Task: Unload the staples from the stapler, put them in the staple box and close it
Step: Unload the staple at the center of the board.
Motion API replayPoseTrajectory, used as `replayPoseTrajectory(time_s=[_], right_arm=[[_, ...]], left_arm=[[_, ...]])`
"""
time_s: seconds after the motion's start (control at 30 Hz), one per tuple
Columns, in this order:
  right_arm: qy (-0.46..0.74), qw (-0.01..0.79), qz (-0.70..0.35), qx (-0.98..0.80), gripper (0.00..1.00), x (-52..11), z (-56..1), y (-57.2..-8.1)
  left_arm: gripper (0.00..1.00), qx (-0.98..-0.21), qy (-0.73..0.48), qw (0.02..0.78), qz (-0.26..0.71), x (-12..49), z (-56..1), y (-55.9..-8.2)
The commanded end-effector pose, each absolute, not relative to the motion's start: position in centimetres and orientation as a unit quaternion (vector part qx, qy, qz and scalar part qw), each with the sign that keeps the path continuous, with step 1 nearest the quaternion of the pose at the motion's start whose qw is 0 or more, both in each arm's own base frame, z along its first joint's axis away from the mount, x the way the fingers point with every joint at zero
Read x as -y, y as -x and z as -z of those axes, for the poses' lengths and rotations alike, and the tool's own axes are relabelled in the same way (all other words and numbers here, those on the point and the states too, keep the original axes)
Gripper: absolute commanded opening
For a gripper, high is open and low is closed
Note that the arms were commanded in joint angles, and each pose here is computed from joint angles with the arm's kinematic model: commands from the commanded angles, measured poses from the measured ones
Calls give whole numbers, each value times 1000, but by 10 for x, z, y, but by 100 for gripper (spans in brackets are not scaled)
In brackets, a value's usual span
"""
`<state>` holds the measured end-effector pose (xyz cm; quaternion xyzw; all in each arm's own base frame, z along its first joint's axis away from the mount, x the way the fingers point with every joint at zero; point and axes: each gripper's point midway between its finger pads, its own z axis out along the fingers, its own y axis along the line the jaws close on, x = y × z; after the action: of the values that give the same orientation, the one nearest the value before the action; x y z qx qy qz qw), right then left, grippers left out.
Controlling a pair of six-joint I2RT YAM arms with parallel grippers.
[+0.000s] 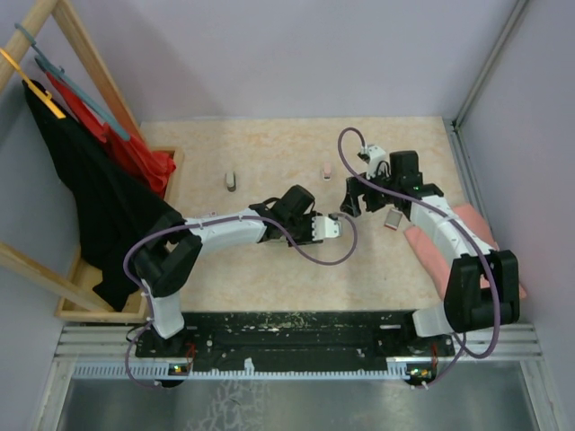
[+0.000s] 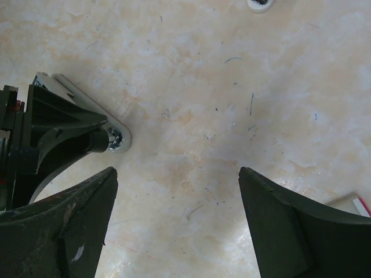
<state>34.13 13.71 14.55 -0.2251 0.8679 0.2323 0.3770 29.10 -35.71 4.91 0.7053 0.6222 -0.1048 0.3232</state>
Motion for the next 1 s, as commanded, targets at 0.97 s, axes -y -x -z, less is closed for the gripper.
replayPoseTrajectory(time_s=[0.97], right_arm=[[122, 227, -411, -875, 56, -189, -122, -356]], left_arm=[[0, -677, -571, 414, 208, 355, -126, -319]])
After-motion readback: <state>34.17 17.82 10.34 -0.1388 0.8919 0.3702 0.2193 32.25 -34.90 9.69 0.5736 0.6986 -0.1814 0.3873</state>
